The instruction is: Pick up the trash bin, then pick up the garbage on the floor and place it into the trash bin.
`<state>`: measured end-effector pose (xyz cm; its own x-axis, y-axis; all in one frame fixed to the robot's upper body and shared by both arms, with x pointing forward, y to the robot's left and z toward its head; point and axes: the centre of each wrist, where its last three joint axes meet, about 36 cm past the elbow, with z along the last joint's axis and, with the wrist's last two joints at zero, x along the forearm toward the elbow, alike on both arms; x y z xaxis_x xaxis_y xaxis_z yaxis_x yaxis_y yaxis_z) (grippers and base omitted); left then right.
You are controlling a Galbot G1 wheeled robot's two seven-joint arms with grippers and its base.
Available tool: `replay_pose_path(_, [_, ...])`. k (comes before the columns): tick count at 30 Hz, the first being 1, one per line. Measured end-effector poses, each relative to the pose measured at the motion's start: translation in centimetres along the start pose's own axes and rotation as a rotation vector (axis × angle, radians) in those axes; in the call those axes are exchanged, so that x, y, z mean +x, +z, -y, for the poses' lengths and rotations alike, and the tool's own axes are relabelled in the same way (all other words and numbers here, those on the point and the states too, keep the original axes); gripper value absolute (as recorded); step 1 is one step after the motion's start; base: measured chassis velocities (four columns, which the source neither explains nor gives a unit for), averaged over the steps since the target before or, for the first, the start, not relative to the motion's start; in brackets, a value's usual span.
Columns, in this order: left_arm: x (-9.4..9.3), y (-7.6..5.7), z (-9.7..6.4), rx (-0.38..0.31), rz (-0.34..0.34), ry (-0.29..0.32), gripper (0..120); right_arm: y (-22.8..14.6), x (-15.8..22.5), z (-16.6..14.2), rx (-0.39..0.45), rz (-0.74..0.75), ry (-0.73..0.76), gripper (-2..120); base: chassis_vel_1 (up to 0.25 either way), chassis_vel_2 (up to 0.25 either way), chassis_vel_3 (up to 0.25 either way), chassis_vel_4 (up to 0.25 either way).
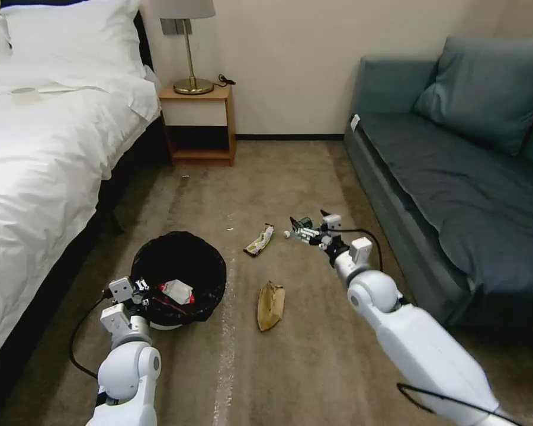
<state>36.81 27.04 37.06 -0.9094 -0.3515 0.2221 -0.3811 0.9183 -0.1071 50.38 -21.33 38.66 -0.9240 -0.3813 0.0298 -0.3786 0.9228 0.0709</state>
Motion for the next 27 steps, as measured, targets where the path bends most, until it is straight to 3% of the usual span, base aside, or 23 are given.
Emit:
replay_pose_path(2, [0.0, 0.0, 0.0, 0.000, 0.000, 0.000, 4, 0.9, 0.4, -0.7, -0.036, 0.005, 0.010, 100, 0.000, 0.000, 0.000, 0.000])
replay_pose_path(4, [0.0, 0.0, -0.2, 0.001, 0.001, -0.001, 4, 3.3, 0.8, -3.1, -0.125, 0.007, 0.024, 100, 0.000, 0.000, 0.000, 0.000])
replay_pose_path(6, [0.0, -0.1, -0.2, 0.002, 0.004, -0.001, 4, 4.1, 0.9, -3.6, -0.138, -0.006, 0.020, 100, 0.000, 0.000, 0.000, 0.000])
replay_pose_path(14, [-0.1, -0.4, 0.1, 0.010, 0.012, 0.005, 4, 8.3, 0.4, -4.9, -0.123, -0.159, -0.072, 100, 0.000, 0.000, 0.000, 0.000])
replay_pose_path(27, [-0.2, -0.6, -0.1, 0.014, 0.017, -0.002, 4, 12.1, -4.5, -6.4, -0.050, -0.366, -0.151, 100, 0.000, 0.000, 0.000, 0.000])
